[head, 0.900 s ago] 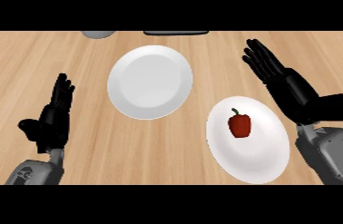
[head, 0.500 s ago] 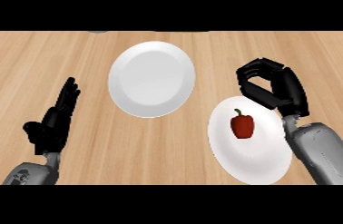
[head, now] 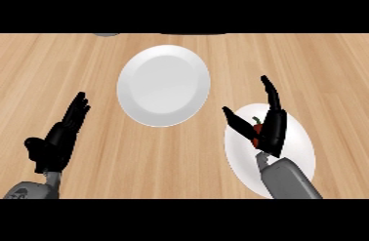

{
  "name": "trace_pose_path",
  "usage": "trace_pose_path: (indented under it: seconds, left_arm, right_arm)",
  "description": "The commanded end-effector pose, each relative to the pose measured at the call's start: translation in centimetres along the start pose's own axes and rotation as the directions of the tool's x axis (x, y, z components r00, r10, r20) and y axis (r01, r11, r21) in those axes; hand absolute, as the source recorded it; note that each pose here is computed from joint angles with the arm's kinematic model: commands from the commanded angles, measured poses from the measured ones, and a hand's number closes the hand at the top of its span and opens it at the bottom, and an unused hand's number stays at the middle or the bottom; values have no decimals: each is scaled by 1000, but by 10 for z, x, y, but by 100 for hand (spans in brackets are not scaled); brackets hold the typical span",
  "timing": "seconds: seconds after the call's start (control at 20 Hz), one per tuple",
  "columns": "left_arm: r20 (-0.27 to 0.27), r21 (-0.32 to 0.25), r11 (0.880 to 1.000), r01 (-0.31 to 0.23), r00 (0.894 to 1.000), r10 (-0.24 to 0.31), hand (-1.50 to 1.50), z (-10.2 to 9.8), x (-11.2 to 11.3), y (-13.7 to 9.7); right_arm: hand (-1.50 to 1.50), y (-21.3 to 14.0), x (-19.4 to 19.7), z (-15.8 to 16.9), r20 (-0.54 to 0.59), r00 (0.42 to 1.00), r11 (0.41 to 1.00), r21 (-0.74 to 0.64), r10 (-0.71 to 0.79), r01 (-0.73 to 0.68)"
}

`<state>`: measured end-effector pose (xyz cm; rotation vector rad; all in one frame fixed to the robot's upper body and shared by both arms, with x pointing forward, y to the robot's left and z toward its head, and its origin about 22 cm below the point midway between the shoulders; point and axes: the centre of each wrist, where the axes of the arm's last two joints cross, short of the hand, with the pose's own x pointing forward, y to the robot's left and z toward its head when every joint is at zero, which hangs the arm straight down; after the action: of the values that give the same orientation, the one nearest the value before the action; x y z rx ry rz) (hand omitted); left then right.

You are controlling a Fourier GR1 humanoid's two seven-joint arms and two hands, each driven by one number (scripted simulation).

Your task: Pick the bell pepper from the plate and place it in the plate

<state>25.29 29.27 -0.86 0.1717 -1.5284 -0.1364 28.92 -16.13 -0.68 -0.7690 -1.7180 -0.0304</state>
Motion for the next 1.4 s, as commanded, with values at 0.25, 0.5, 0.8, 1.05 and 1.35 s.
trace_pose_path:
  seconds: [0.25, 0.5, 0.8, 1.05, 1.35]
  left_arm:
    - [-36, 5, 1000, -17, 999, 17, 0, 4, -13, 20]
    - [-19, 7, 1000, -7, 1000, 7, 0, 8, -19, 1]
    - [-31, 14, 1000, 2, 1000, -1, 0, 6, -18, 15]
    - [-4, 4, 1000, 4, 1000, -4, 0, 3, -2, 4]
    - [-8, -17, 1000, -2, 1000, 2, 0, 15, -15, 18]
  right_arm:
    - [-150, 1, -16, 38, -47, 979, 970, -133, 200, -205]
    - [-150, -5, -23, 34, -191, 892, 912, 64, 410, -406]
    - [-150, -13, 8, 25, -311, 742, 803, 270, 595, -531]
    - [-150, -22, 58, 48, -379, 705, 800, 301, 600, -519]
    - [-150, -46, 70, 11, -427, 604, 739, 376, 673, -559]
